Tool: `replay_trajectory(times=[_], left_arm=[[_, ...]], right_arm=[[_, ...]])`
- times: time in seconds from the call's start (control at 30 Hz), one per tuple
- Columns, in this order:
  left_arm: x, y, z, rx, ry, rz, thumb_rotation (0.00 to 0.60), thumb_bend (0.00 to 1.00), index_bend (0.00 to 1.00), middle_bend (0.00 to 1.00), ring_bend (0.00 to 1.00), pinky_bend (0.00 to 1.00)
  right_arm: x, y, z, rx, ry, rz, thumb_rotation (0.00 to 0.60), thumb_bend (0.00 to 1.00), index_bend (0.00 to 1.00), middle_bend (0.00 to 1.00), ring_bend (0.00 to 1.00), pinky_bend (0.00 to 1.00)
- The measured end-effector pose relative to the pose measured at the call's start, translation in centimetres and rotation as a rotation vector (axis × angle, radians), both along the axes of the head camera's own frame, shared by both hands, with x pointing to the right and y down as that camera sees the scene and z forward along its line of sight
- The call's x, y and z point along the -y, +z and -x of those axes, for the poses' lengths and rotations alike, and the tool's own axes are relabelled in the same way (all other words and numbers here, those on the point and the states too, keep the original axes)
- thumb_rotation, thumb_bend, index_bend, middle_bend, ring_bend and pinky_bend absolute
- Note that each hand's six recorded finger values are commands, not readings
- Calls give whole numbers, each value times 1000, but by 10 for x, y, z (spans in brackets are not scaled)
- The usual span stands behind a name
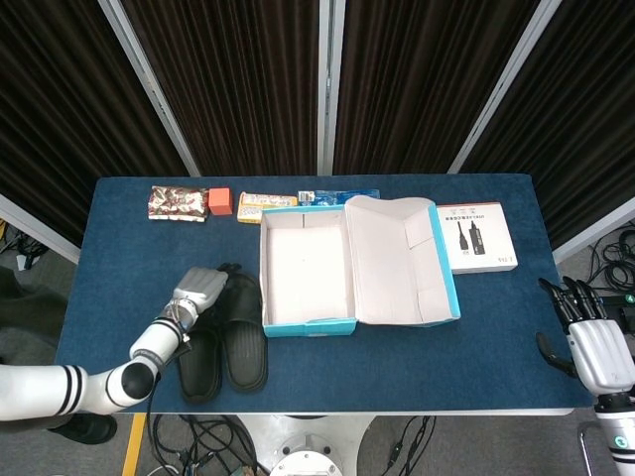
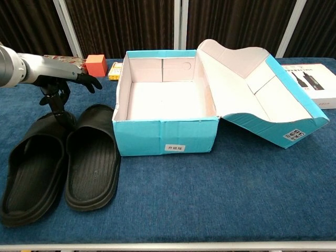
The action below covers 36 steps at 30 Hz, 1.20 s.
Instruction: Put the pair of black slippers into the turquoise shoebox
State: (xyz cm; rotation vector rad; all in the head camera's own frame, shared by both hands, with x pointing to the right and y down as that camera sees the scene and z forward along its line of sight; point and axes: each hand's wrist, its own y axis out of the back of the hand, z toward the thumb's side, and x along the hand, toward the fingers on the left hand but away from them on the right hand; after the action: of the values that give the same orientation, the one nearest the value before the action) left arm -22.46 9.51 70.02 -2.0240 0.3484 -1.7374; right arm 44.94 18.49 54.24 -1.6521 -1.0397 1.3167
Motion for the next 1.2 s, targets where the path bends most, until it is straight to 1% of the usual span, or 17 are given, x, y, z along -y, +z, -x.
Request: replay_trajectory(times=[0.23,0.3,0.37,0.43,0.53,0.63,0.77,0.83,0.97,1.03,1.07,1.13,1.2], left_arm=[[3,14,-2,33,-29,22,559,0,0,44,602,698],[5,18,-2,38,-35,26,570,0,0,44,601,698],[5,20,-2,49,-33,33,597,0,0,44,601,699],[4,22,-2,61,-31,40,600,0,0,43,601,702],[4,25,-1,88,-27,50,599,0,25,76,601,704],[3,29,-2,108,-25,51,599,0,82,138,604,704],[3,32,-4,106,-27,54,600,0,150,211,621,704],[3,34,-6,106,-27,48,600,0,199,266,634,705],[4,38,-7,103,-34,35,600,0,341,418,673,711],[5,39,-7,100,-37,26,600,0,402,480,697,720],[6,39,-7,98,-42,16,600,0,452,531,719,732],[8,39,-7,93,-48,-6,600,0,508,588,746,748],[10,38,-7,80,-54,-32,600,0,533,612,755,750]], right_arm=[[0,1,-2,-2,1,5,600,335,0,160,19,70],[0,1,-3,-2,5,4,600,335,0,160,19,70],[-1,1,-3,-2,6,4,600,334,0,160,19,70],[-1,1,-3,-4,6,6,600,335,0,160,19,70],[-2,1,-4,-5,11,7,600,335,0,160,19,70],[-2,1,-5,-6,14,7,600,334,0,160,19,70],[-2,1,-5,-6,13,9,600,334,0,160,20,70],[-2,2,-5,-6,14,9,600,334,0,160,19,71],[-2,1,-7,-7,19,8,600,335,0,160,20,71],[-2,1,-7,-7,21,7,600,335,0,160,20,72],[-2,1,-8,-6,22,7,600,335,0,160,19,72],[-2,2,-8,-6,23,8,600,334,0,160,19,72],[-2,2,-8,-6,22,9,600,335,0,160,19,72]])
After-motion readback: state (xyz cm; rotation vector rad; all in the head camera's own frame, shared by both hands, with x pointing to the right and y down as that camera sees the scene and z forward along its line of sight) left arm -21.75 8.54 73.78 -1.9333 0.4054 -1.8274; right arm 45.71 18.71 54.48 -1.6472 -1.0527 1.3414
